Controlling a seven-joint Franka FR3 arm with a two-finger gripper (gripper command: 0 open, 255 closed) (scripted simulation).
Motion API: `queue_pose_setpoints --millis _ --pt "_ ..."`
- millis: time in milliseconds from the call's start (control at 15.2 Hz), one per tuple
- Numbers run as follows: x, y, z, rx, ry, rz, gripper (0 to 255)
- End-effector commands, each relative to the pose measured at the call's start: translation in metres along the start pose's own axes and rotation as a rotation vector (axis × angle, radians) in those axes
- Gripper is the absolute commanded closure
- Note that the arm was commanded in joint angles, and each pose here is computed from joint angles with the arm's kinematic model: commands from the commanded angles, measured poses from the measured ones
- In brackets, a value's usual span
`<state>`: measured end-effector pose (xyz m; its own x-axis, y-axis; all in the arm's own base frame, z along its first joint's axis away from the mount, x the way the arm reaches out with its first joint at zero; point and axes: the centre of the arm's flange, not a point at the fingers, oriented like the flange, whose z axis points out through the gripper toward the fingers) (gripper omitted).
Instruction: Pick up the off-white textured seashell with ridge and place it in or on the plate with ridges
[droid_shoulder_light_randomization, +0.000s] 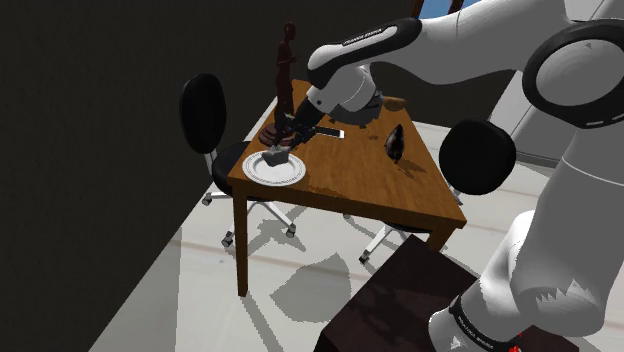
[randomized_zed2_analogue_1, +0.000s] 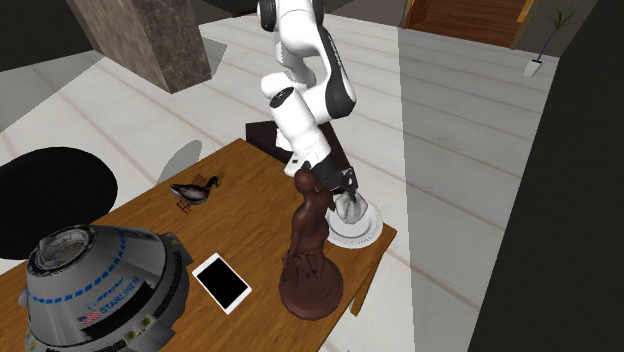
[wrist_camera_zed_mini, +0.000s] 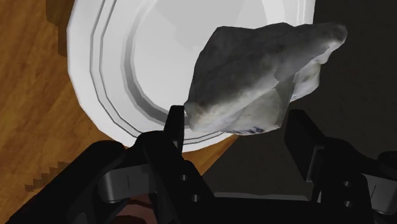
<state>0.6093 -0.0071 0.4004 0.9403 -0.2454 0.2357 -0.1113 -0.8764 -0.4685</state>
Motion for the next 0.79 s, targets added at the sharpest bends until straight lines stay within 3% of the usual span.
queue_pose_setpoints --millis 0,660,726 --pt "-0.003 0.004 0.008 0.000 0.001 0.000 255" --pt "-0.006 0.010 0.019 0.000 0.001 0.000 255" --pt "-0.006 0.010 0.020 0.000 0.001 0.000 0"
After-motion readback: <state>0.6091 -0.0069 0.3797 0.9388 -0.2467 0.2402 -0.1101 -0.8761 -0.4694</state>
